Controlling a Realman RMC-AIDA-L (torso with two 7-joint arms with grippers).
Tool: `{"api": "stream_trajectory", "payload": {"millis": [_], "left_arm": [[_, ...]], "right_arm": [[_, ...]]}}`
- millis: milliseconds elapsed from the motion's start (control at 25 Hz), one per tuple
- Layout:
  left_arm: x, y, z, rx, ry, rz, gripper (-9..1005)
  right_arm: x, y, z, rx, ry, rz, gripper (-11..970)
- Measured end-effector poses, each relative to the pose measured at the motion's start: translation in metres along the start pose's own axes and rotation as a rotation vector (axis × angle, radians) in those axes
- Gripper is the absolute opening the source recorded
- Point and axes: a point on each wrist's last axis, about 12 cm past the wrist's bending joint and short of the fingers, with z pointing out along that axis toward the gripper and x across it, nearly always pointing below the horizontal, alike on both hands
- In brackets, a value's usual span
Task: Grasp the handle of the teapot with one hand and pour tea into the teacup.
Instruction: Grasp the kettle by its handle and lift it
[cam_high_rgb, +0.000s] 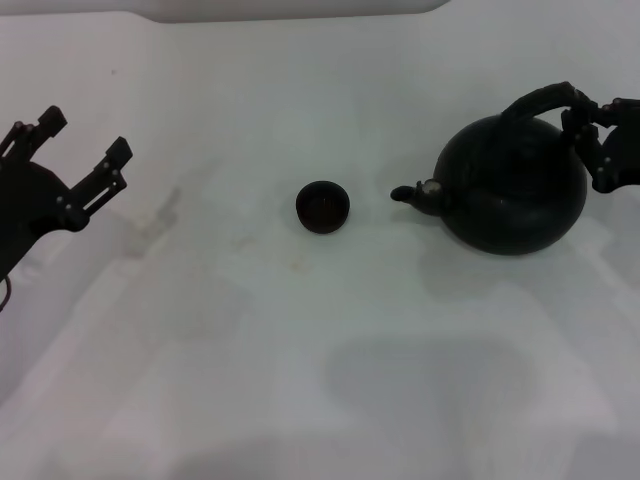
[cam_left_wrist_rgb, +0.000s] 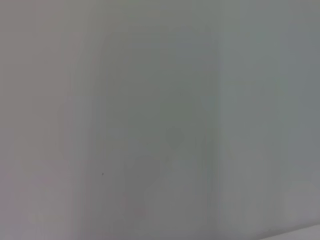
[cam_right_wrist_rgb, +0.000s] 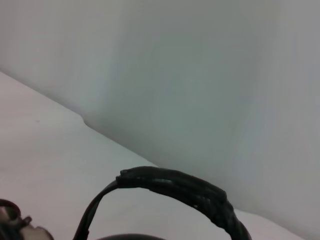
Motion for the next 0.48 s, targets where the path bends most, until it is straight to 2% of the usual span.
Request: {"api": "stream_trajectory", "payload": {"millis": [320, 480], "left_arm": [[0.002, -0.001, -0.004, -0.004, 0.003, -0.007, 848], [0.005, -0.002, -0.016, -0.019, -0.011, -0.020, 847]], "right_arm": [[0.001, 0.007, 0.000, 0.041, -0.077, 0.009, 134], [-0.003, 0.010, 0.002, 0.042, -0.104, 0.016, 126]]}}
